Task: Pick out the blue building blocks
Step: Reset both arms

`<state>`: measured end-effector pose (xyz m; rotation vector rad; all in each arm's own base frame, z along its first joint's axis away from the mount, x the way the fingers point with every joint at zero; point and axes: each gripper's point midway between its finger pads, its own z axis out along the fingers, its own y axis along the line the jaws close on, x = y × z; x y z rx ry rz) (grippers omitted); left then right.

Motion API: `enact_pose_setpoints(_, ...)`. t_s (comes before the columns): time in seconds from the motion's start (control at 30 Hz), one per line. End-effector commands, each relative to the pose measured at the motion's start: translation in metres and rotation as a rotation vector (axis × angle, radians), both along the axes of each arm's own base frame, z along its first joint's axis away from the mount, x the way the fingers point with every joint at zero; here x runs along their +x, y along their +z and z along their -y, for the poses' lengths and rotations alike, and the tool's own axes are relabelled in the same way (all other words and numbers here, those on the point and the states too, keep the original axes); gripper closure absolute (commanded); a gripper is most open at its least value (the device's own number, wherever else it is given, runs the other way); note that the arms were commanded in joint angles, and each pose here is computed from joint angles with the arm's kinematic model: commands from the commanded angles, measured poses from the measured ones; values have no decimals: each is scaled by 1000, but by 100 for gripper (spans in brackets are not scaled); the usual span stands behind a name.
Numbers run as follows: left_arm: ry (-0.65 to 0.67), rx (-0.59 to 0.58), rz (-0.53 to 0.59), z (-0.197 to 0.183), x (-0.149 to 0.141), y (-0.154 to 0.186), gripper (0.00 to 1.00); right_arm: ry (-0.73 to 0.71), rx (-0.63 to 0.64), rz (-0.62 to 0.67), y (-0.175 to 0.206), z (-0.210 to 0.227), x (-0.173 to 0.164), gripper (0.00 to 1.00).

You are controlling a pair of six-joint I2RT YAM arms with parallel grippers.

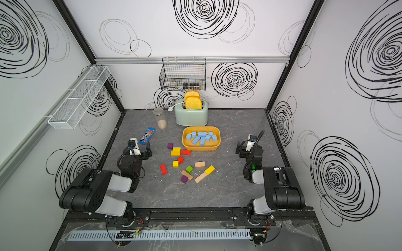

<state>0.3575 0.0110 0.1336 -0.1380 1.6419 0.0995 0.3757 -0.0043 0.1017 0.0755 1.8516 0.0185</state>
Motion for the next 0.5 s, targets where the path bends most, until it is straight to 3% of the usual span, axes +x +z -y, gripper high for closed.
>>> enact_pose_setpoints(0.0,3,4,78,0,3,20,4,11,-15,68,14,-2,3,2)
enact_pose_setpoints(0.2,3,4,77,0,3,20,4,9,-14,67,14,-2,4,2)
enact_pose_setpoints(0.37,3,4,78,0,4,20,4,-158,3,89,16,21,-4,2)
enact_pose_setpoints(0.47,3,4,76,0,4,20,4,-176,4,95,17,24,-5,2)
